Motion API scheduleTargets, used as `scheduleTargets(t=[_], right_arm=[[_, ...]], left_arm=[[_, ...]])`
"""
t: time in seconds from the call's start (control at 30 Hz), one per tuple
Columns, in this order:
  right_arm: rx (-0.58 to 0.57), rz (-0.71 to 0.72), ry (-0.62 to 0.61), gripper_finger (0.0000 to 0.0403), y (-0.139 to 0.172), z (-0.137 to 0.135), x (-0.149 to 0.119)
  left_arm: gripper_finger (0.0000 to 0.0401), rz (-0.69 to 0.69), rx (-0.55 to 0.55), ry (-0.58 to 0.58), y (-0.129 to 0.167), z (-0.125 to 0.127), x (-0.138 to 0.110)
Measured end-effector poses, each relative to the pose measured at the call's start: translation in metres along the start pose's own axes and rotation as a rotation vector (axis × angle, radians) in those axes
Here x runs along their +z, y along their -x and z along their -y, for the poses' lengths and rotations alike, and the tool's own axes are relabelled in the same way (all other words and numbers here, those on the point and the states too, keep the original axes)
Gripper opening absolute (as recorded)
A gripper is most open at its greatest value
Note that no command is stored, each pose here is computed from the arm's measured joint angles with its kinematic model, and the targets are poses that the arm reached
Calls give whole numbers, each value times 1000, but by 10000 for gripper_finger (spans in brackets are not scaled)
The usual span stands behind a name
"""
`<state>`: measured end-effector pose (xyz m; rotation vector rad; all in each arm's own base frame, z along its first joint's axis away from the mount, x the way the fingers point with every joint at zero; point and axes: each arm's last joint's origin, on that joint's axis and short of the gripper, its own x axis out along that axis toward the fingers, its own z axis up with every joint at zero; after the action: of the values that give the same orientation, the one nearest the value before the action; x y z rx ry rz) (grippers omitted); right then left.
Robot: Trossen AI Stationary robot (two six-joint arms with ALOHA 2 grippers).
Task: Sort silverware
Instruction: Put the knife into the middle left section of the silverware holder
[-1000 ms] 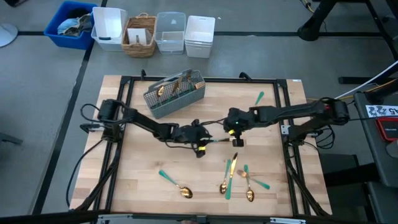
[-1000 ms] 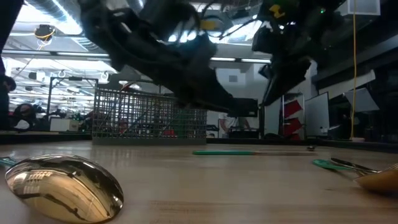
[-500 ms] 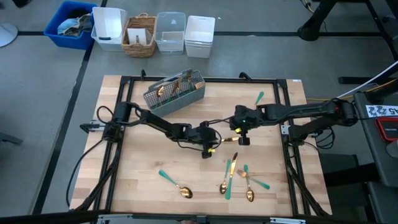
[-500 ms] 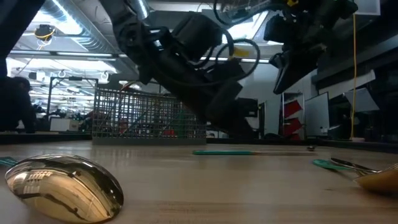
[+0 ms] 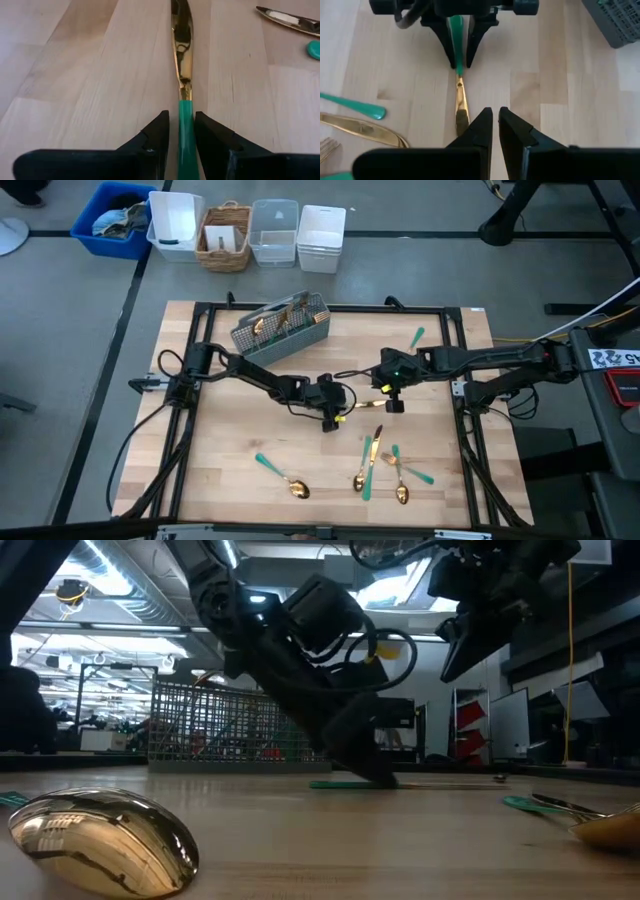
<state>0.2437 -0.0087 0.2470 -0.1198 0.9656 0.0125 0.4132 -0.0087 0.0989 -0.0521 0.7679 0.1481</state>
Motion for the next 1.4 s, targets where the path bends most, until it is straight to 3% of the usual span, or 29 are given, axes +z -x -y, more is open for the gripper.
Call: scheduleTargets(t=[0.33,0.67,1.17,1.4], right_arm=[[129,-37,-58,34,-11,-4,-1],[159,-159,-59,35,-48,-6,-5],[173,-207,17,35,-93,-8,-8],[199,-192,59,55,-98,-8,-7]], left_arm=[[21,-85,-24,71,3,2,-6],[33,-103,-51,247,2,3,-8],[30,-140,-122,505,1,-2,-8],[26,-145,-131,517,2,-1,-8]])
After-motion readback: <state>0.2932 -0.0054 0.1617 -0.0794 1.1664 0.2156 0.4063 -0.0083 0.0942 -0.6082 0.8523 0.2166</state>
